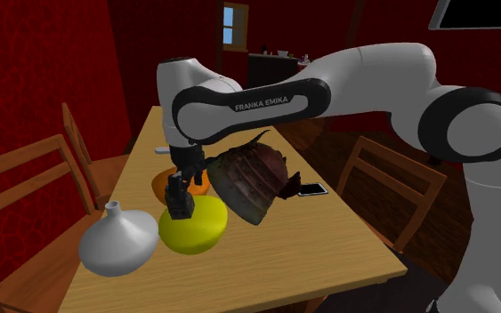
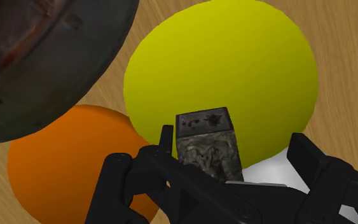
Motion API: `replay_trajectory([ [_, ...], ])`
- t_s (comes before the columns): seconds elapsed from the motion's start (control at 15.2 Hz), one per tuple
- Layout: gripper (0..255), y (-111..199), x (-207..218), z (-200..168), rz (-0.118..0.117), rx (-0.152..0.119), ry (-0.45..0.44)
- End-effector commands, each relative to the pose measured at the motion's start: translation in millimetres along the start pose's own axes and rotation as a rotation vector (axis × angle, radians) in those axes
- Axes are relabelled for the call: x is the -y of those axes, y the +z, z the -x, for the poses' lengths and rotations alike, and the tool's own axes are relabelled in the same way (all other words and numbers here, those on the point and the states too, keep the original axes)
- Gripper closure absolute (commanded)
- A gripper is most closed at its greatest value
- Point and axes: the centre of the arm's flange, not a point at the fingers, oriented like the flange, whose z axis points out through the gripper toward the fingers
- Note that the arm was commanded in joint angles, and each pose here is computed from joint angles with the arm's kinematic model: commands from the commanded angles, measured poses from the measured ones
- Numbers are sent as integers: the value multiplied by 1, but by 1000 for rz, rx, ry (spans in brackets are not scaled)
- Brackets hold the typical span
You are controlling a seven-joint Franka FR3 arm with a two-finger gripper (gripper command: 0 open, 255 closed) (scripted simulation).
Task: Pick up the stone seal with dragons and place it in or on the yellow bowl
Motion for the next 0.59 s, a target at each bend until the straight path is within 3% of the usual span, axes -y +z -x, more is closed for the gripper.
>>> replay_trajectory([
  [0.0,0,-21,0,0,0,0,0],
  [0.13,0,-44,0,0,0,0,0],
  [0.53,0,-44,0,0,0,0,0],
])
